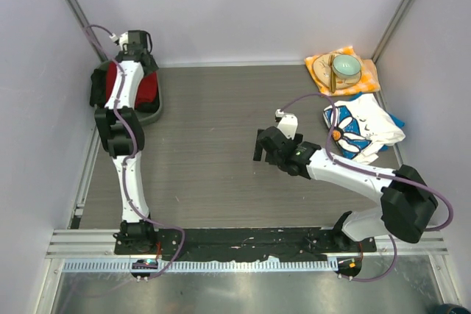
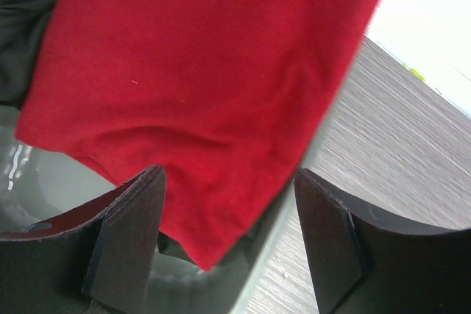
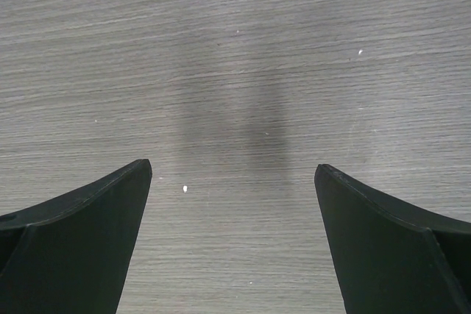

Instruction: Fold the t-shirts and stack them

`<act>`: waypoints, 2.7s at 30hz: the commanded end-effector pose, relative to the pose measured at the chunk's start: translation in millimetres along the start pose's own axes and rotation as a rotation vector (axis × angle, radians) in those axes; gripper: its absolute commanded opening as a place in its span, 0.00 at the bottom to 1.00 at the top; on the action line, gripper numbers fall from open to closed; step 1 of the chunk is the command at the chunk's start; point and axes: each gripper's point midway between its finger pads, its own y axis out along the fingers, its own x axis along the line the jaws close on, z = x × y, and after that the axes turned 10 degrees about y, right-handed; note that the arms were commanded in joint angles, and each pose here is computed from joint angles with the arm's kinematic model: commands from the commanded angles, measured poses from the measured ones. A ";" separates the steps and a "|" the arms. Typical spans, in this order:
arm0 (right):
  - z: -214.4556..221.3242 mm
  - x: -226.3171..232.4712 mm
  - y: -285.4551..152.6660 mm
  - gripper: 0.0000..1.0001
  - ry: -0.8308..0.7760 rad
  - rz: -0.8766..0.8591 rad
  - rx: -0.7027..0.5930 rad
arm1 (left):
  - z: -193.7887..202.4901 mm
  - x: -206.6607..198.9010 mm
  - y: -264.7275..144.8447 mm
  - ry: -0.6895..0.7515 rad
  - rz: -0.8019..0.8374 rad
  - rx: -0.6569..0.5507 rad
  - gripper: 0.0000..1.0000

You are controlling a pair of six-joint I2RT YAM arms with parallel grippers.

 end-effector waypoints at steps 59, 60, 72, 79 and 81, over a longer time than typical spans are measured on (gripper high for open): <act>-33.0 -17.8 -49.5 1.00 0.101 -0.025 -0.169 | -114.3 -67.0 -323.3 -0.076 0.583 -0.466 0.00; -37.6 -21.1 -54.0 1.00 0.105 -0.020 -0.184 | -106.3 -70.0 -340.0 -0.061 0.617 -0.461 0.00; -70.4 -50.1 -93.4 1.00 0.116 0.032 -0.272 | 183.1 -148.2 -310.9 0.145 0.749 -0.051 0.66; -55.3 -50.3 -84.1 1.00 0.079 0.053 -0.218 | 233.3 -138.0 -283.1 0.078 0.698 -0.006 1.00; -45.8 -48.3 -75.5 1.00 0.058 0.053 -0.191 | 229.8 -132.5 -284.8 0.083 0.685 -0.014 1.00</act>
